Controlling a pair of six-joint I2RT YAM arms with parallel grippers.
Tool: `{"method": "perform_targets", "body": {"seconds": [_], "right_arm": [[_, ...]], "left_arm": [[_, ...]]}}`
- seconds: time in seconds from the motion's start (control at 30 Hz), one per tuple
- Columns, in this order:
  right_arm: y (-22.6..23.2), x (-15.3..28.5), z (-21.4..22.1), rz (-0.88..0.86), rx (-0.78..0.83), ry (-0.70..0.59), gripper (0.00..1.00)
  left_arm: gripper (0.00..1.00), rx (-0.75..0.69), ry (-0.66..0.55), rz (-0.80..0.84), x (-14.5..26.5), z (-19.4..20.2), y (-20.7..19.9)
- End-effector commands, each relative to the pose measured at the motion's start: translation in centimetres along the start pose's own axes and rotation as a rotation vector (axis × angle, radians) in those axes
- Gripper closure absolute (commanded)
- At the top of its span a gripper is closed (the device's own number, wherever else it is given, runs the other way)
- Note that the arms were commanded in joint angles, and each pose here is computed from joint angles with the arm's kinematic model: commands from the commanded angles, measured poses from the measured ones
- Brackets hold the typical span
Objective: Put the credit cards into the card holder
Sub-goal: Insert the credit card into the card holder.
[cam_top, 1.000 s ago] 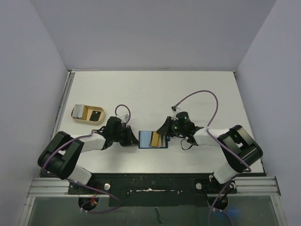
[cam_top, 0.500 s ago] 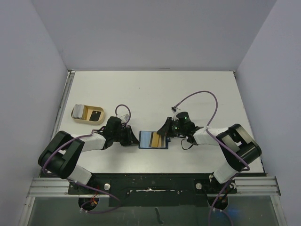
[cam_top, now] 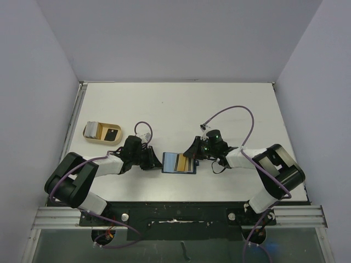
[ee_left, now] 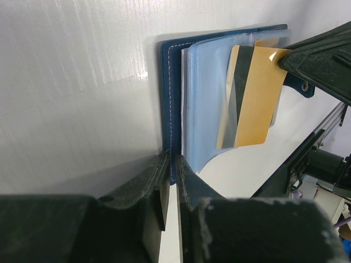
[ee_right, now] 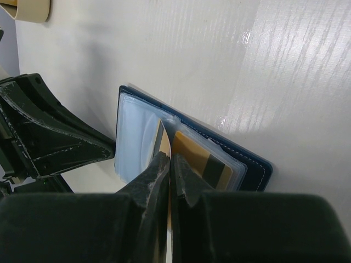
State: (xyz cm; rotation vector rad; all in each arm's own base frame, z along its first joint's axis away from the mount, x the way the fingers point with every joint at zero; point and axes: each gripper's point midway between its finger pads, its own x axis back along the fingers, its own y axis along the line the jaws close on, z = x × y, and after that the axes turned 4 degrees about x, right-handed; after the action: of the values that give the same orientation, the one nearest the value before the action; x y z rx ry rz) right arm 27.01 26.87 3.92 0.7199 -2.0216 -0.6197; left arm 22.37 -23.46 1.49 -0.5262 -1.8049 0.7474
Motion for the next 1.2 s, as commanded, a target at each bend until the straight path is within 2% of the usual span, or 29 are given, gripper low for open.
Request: {"method": "perform_targets", "body": {"seconds": [0.0, 0.4, 1.17], "right_arm": [[0.6, 0.5, -1.1, -0.004, 0.025, -0.039, 1.0], [0.7, 1.2, -1.7, -0.001, 0.023, -0.085, 1.0], [0.4, 1.4, -1.3, 0.002, 0.012, -0.077, 1.0]], "left_arm": [[0.89, -0.015, 0.005, -0.069, -0.3, 0.4, 1.8], [0.9, -0.013, 0.003, -0.07, -0.3, 0.5, 1.9], [0.9, -0.009, 0.003, -0.071, -0.3, 0.6, 2.0]]}}
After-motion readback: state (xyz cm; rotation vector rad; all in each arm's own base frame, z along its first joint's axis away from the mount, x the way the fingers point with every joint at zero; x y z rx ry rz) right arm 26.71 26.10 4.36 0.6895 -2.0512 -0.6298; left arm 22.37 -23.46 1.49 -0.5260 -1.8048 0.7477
